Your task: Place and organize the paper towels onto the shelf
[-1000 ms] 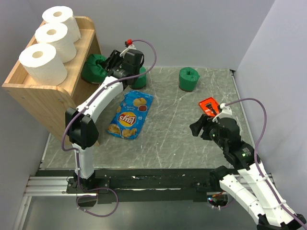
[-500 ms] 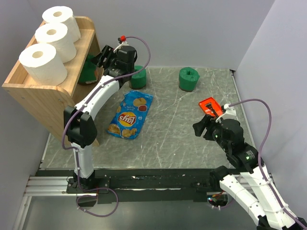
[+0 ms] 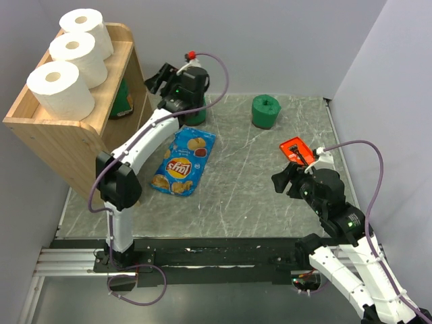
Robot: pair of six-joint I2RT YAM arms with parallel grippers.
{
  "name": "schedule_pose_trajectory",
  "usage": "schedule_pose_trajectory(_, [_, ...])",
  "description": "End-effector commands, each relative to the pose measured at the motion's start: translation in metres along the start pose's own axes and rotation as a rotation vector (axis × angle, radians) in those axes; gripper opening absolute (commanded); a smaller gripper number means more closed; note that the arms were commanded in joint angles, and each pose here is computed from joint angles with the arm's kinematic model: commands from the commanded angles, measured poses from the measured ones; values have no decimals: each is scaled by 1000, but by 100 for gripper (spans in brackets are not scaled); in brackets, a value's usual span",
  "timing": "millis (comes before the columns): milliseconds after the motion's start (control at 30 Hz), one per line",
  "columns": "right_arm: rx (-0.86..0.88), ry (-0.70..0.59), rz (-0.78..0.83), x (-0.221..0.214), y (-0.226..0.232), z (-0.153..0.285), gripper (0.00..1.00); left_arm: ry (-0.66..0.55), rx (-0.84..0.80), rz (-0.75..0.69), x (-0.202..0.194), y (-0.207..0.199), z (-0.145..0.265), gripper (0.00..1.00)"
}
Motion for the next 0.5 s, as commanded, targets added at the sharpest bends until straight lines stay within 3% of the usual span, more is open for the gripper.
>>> schedule_pose_trajectory(0, [66,-55,-25,12,9,10,79,-120,-178,164,29,4,47,75])
schedule_pose_trajectory(133, [54,-51,-36,10,9,3,79,-162,-367,229,32,-14,80,75])
schedule_pose_trajectory(267, [-5,-84,-24,18,10,-9,79,-251,-720,337,32,-11,126,77])
schedule_pose_trajectory(467, [-105,-165,-2,51,23,-32,79,-367,-1080,434,-11,4,168,94])
Point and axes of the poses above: each gripper's point midway between its finger pads, its own z axis back along the fingers, its own y axis along the line the jaws close on, x = y × z, the point moved 9 cm from there along z, back along the fingers, and after that the axes turned 7 degrees about -z, right-handed, at the moved point
